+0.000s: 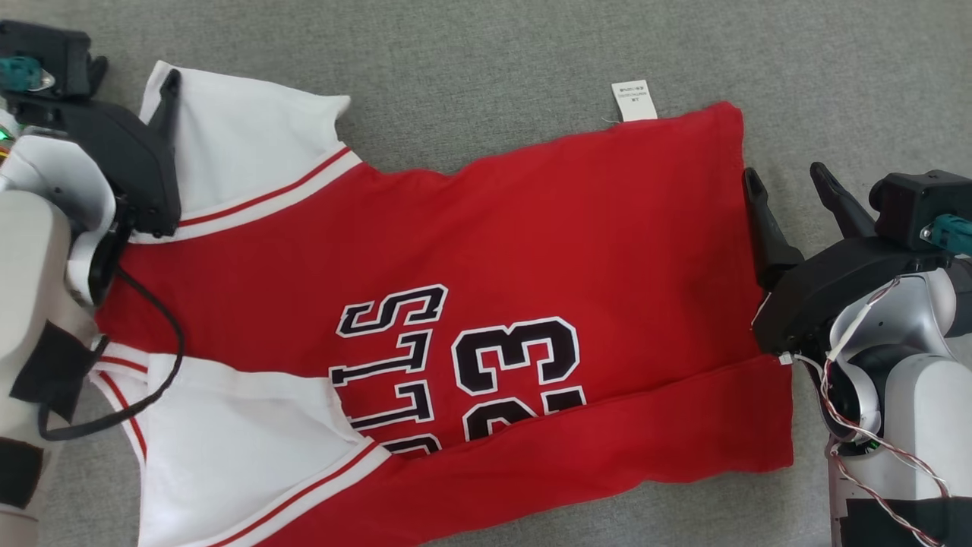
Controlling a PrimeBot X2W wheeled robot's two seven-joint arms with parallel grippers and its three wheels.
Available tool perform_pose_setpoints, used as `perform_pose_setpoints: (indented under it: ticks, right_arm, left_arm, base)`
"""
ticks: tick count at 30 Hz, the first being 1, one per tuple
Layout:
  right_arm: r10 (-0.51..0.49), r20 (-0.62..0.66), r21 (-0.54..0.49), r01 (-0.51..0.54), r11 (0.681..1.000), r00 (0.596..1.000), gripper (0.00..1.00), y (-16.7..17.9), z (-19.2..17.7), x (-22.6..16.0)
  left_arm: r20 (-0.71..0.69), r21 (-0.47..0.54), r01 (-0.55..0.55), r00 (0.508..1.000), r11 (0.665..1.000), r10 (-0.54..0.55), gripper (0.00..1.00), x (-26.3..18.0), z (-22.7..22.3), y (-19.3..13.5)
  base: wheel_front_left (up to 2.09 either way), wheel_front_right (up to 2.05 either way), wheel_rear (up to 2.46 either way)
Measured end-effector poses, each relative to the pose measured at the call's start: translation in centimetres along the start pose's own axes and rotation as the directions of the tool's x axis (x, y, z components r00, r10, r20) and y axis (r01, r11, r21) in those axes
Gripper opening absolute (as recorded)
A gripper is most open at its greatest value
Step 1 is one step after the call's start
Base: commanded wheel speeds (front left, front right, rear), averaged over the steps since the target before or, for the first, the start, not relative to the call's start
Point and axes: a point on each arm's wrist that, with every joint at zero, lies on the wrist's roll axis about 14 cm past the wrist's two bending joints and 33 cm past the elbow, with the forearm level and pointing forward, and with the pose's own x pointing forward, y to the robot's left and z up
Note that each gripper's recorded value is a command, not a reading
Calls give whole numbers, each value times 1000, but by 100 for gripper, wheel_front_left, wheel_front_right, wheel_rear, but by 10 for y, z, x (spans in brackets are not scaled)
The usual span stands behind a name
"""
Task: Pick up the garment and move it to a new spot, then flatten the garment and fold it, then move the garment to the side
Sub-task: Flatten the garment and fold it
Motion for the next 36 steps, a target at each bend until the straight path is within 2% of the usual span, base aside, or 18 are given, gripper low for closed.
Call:
perform_pose_setpoints:
  ticks: [2,5,6,10,13,14,15,16,17,25,30,36]
  right_arm:
    - [-2,-2,0,2,1000,1000,100,-1,-1,-1]
    - [-2,-6,-1,2,1000,1000,100,-1,-2,-1]
    - [1,-8,-1,-1,1000,1000,100,0,-3,-1]
    - [4,-17,-2,-4,1000,1000,100,2,-5,-1]
    - [2,-28,-4,-2,1000,1000,100,1,-8,-1]
    - [1,-30,-5,-2,1000,1000,100,1,-8,-1]
    - [1,-31,-5,-1,1000,1000,100,0,-8,0]
    - [1,-33,-7,-1,1000,999,100,0,-8,1]
    - [2,-35,-11,-3,1000,999,100,1,-7,3]
    - [27,-70,-55,-31,998,997,100,6,12,21]
    - [24,-167,-80,-38,996,986,100,1,19,36]
    - [38,-315,-126,-81,989,948,100,8,13,46]
  left_arm:
    - [-10,-6,-4,1000,1000,4,97,1,-1,0]
    - [-30,-3,-1,1000,1000,1,69,1,-3,-1]
    - [-33,-5,2,999,1000,-2,62,1,-3,-2]
    - [-46,-3,6,999,1000,-6,50,2,-3,-3]
    - [-45,-1,8,999,1000,-8,47,4,-3,-3]
    - [-47,-2,11,999,1000,-11,42,5,-4,-4]
    - [-49,-3,14,999,1000,-14,36,6,-3,-4]
    - [-50,-4,22,998,1000,-23,24,7,-4,-5]
    - [-59,-6,29,998,1000,-29,0,8,-5,-7]
    - [-114,-35,77,990,996,-81,0,6,-8,-12]
    - [-124,-36,91,988,995,-95,0,2,-9,-13]
    - [-135,-34,97,986,995,-100,0,-4,-10,-13]
  base:
    - [0,0,0]
    - [0,0,0]
    - [0,0,0]
    - [0,0,0]
    - [0,0,0]
    - [0,0,0]
    - [0,0,0]
    - [0,0,0]
    - [0,0,0]
    - [0,0,0]
    - [0,0,0]
    - [0,0,0]
